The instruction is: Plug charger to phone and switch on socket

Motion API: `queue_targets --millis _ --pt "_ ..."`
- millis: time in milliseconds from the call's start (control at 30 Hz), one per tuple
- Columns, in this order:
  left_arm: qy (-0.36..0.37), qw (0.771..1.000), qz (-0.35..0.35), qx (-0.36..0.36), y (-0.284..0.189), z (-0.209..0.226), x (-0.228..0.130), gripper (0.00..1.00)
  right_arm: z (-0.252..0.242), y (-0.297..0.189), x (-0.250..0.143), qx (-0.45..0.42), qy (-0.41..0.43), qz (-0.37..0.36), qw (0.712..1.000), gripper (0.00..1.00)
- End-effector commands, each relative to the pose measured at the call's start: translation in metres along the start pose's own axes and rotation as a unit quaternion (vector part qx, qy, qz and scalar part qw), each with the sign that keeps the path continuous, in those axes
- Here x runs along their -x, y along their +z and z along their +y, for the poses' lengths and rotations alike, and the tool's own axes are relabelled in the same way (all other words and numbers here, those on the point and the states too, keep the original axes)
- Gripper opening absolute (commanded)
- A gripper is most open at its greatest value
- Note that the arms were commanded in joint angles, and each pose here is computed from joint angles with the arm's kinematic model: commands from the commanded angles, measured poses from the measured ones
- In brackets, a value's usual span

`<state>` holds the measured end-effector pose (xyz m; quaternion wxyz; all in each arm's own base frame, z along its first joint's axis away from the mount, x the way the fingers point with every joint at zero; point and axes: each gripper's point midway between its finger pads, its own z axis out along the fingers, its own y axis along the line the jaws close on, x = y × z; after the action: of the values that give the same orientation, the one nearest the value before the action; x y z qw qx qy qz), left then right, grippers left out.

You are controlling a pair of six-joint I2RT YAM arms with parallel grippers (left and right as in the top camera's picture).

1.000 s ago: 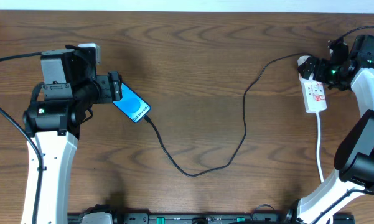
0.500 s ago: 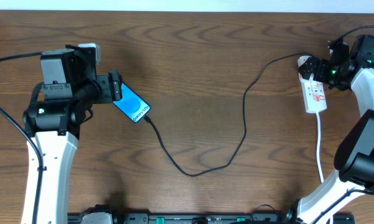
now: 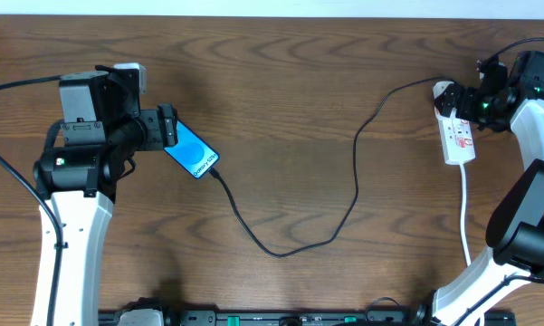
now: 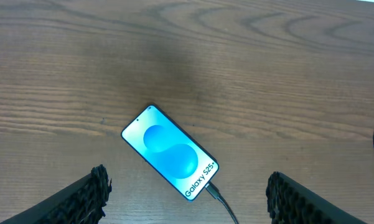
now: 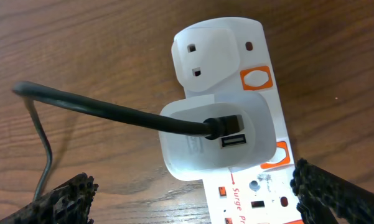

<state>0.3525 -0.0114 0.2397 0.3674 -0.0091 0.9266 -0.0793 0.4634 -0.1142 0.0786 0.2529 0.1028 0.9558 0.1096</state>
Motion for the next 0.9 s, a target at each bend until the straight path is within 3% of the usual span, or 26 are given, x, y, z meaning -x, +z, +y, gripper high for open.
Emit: queue_targets --millis 0,867 --pt "0.007 1.000 0.001 0.005 0.001 0.002 0.001 0.83 -0.004 0.001 -0.004 -0.007 -0.006 0.006 1.000 0.99" --pt "0.007 1.000 0.001 0.005 0.001 0.002 0.001 0.82 -0.001 0.012 -0.016 0.009 0.004 0.006 1.000 0.99"
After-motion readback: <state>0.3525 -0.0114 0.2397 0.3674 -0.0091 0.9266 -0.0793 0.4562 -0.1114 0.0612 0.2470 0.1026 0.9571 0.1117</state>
